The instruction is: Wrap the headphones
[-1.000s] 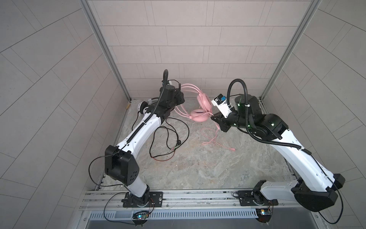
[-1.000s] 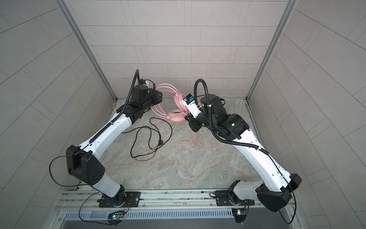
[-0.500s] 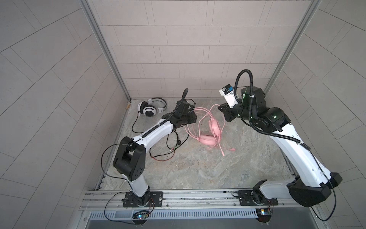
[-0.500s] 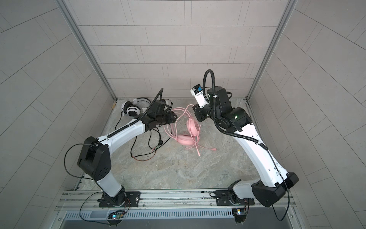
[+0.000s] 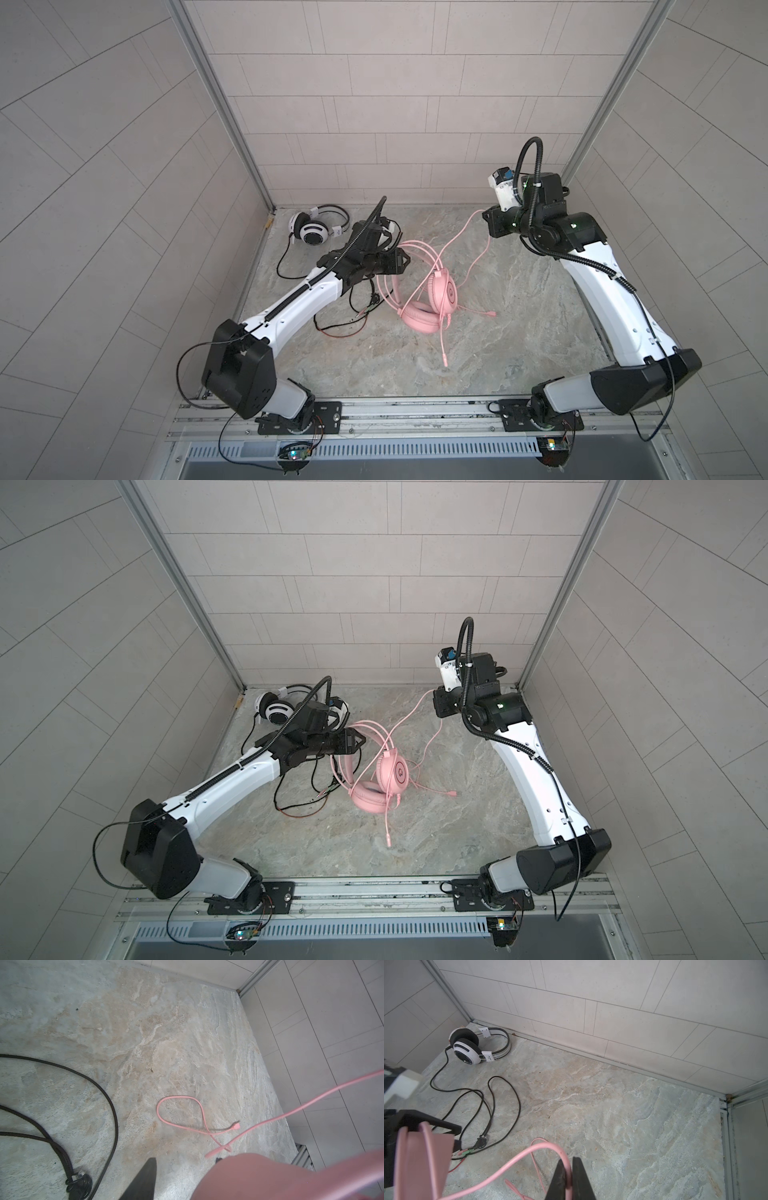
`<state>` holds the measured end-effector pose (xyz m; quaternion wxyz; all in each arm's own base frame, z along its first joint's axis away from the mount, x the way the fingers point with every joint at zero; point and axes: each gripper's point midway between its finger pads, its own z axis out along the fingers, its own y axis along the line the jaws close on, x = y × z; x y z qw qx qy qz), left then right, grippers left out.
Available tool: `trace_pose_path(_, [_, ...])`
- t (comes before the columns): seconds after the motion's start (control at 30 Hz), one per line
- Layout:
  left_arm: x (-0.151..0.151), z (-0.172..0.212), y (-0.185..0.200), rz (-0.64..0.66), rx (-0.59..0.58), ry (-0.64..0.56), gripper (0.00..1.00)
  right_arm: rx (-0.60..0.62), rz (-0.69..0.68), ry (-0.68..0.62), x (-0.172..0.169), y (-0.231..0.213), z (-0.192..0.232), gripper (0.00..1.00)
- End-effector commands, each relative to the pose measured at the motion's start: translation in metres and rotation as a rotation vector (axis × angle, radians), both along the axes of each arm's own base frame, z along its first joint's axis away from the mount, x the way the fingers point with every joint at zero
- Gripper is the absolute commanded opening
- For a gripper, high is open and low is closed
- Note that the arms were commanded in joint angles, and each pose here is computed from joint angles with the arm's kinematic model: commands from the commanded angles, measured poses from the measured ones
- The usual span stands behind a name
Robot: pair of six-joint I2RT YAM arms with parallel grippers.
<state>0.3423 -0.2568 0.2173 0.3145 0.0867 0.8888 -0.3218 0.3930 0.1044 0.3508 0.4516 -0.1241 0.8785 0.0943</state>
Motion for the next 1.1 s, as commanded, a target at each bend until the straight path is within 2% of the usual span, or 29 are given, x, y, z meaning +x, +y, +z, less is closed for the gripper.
trace_pose_path(0.0, [-0.017,0.021,0.0,-0.06,-0.043,-0.033,0.0,0.016,-0.074,0.018,0.011,-0.021,-0.01,0.1])
trace_pose_path(0.27, [-0.036,0.045,0.005,-0.113,-0.116,-0.066,0.0,0.084,-0.127,0.086,0.031,-0.035,-0.05,0.1])
trace_pose_path(0.5, [-0.052,0.047,-0.003,-0.201,-0.187,-0.015,0.0,0.184,-0.062,0.148,0.046,-0.013,-0.082,0.09])
trace_pose_path(0.63, [-0.047,0.059,-0.002,-0.19,-0.262,-0.016,0.0,0.259,-0.002,0.183,0.046,0.005,-0.102,0.1])
trace_pose_path(0.77, [-0.031,0.085,0.001,-0.151,-0.414,-0.034,0.0,0.377,0.109,0.216,0.037,0.045,-0.12,0.1])
trace_pose_path(0.83, [-0.021,0.1,0.001,-0.135,-0.5,-0.039,0.0,0.379,0.173,0.217,0.029,0.069,-0.127,0.11])
trace_pose_path(0.97, [-0.01,0.117,-0.004,-0.129,-0.571,-0.054,0.0,0.362,0.316,0.206,0.009,0.12,-0.129,0.15])
trace_pose_path(1.07, [0.0,0.131,-0.007,-0.112,-0.635,-0.075,0.0,0.451,0.39,0.167,0.005,0.149,-0.116,0.17])
